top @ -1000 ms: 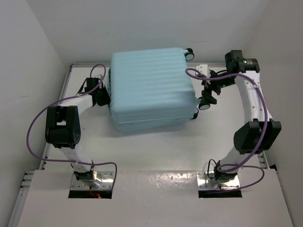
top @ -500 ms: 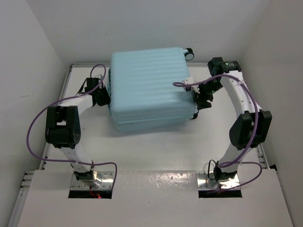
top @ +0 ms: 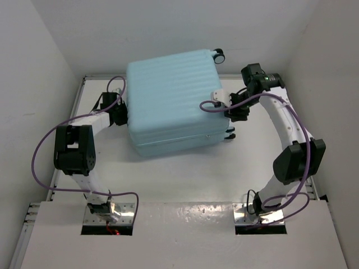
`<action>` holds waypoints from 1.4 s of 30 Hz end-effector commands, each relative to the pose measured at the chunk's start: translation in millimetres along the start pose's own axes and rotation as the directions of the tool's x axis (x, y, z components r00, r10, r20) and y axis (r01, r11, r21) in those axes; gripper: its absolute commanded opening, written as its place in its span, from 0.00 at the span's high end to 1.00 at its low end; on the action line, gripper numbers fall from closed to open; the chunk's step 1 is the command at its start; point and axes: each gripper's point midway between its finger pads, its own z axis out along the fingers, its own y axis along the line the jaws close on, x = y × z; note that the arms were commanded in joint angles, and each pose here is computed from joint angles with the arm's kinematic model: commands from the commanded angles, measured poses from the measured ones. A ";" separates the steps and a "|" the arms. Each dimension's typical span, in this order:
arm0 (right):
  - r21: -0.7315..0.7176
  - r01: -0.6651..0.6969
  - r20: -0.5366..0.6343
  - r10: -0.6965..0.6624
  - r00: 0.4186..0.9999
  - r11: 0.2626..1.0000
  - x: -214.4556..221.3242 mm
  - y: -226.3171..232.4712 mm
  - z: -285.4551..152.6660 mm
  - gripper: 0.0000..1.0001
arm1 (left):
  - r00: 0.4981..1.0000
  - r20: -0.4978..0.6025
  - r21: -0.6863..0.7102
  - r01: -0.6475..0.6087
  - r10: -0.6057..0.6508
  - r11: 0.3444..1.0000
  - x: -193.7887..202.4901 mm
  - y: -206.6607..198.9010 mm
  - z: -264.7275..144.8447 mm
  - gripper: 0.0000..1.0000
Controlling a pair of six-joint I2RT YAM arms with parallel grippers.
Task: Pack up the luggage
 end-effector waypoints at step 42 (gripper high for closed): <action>0.083 -0.612 0.433 0.525 0.733 0.787 41.8 -76.4 12.5 0.06 | 0.955 -0.292 -0.073 0.035 -0.055 0.997 101.0 12.0 23.0 1.00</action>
